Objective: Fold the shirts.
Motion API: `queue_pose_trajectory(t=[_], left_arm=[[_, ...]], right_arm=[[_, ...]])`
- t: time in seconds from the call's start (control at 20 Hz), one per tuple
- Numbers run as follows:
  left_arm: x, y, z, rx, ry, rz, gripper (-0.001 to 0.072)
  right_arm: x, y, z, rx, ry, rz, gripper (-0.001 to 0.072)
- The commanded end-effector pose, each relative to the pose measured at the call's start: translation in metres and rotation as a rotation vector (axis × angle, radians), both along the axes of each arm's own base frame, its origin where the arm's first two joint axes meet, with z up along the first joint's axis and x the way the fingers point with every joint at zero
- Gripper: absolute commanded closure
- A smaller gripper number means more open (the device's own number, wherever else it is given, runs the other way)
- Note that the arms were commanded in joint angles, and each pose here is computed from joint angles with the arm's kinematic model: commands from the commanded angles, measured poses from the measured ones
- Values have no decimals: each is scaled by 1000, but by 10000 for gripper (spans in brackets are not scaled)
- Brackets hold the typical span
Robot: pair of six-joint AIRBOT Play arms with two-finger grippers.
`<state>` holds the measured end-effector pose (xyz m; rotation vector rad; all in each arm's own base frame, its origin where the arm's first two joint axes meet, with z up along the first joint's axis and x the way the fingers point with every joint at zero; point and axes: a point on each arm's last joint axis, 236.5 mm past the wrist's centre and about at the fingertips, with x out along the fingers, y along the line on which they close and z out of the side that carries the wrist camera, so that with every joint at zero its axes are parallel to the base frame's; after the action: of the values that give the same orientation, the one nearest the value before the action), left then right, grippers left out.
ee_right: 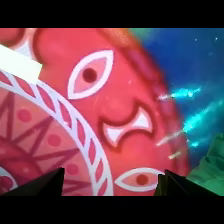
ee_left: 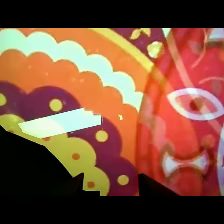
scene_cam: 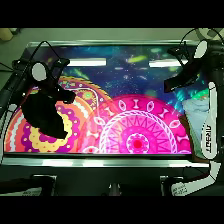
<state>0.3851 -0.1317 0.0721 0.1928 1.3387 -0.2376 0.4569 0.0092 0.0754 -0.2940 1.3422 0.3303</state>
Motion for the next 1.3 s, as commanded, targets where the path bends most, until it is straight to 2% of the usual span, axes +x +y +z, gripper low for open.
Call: queue_pose_trajectory(t=[0.0, 0.95, 1.25], left_arm=[[0, 0, 0, 1, 0, -1, 273], [1, -1, -1, 0, -2, 0, 274], [33, -13, -16, -28, -79, -5, 273]], right_arm=[[0, 0, 0, 0, 1, -1, 19], [0, 0, 0, 3, 1, -12, 19], [3, -1, 0, 1, -11, -13, 19]])
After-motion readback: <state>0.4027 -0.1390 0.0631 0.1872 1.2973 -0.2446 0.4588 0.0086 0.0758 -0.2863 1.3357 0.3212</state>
